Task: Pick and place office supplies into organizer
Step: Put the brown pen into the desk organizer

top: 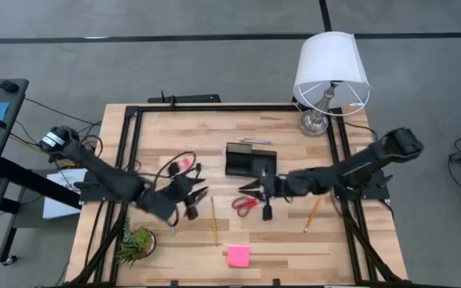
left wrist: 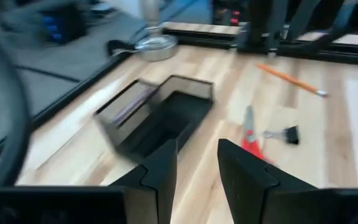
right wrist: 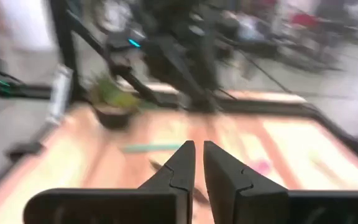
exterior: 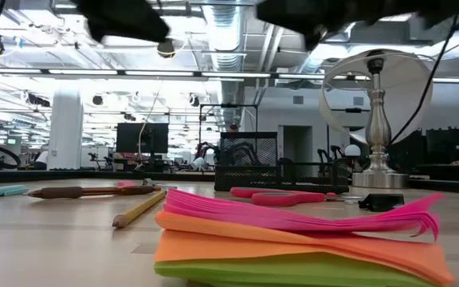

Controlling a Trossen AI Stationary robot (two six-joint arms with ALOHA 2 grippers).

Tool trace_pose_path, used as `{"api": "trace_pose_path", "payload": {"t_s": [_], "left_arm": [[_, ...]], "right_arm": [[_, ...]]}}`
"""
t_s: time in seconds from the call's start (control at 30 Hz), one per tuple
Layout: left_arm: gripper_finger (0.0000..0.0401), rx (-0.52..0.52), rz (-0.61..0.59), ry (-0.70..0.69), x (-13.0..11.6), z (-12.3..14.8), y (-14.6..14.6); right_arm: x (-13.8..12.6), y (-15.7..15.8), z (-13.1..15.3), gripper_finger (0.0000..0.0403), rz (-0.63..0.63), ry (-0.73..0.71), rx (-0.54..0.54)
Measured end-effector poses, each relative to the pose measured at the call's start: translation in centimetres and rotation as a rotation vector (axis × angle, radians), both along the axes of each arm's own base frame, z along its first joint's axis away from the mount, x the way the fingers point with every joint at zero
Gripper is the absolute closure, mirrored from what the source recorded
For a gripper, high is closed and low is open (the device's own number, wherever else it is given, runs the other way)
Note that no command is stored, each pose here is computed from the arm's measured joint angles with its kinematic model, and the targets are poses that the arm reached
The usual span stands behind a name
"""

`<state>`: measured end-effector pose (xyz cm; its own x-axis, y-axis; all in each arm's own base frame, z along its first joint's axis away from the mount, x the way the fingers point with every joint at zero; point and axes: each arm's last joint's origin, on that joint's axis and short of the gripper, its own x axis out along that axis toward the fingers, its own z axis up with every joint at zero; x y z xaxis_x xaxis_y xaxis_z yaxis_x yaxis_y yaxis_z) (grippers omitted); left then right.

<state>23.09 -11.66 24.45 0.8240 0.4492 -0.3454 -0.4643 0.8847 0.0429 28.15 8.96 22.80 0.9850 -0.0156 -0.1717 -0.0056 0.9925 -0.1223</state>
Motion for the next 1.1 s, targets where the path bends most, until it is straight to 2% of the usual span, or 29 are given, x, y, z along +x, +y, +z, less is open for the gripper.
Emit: {"api": "trace_pose_path", "payload": {"t_s": [0.1,0.23,0.33,0.4,0.53,0.63,0.7,0.83,0.97,1.1], "left_arm": [[0.0291,0.014,0.071,0.016,-2.5,-1.1,-1.4],[0.0291,0.042,0.182,-0.020,-5.6,-2.2,-1.4],[0.0291,-0.040,0.244,-0.054,-6.9,-3.1,-0.8],[0.0291,-0.100,0.252,-0.050,-7.2,-4.6,-0.7],[0.0291,-0.218,0.212,-0.125,-6.6,-8.0,-1.3],[0.0291,-0.241,0.184,-0.183,-6.1,-10.4,-1.5],[0.0291,-0.259,0.192,-0.227,-5.8,-11.6,-1.4],[0.0291,-0.238,0.239,-0.214,-4.8,-13.6,-0.7],[0.0291,-0.303,0.226,-0.106,-3.3,-15.0,-0.3],[0.0291,-0.372,0.098,0.073,-2.2,-14.9,-0.6]], "right_arm": [[-1.7,1.5,0.0,0.0366,-0.070,0.085,-0.046],[-3.1,2.7,-1.0,0.0361,-0.077,0.121,-0.071],[-3.8,2.4,-2.3,0.0359,-0.076,0.060,-0.033],[-4.3,1.8,-3.6,0.0359,-0.085,0.004,-0.001],[-5.3,0.2,-6.4,0.0359,-0.097,-0.091,0.105],[-5.4,-0.4,-8.0,0.0359,-0.075,-0.143,0.203],[-5.1,-0.1,-8.7,0.0358,-0.048,-0.170,0.216],[-3.9,0.4,-10.1,0.0359,-0.022,-0.191,0.178],[-2.8,0.4,-11.2,0.0359,-0.032,-0.182,0.175],[-2.3,0.0,-11.4,0.0359,-0.021,-0.177,0.175]]}}
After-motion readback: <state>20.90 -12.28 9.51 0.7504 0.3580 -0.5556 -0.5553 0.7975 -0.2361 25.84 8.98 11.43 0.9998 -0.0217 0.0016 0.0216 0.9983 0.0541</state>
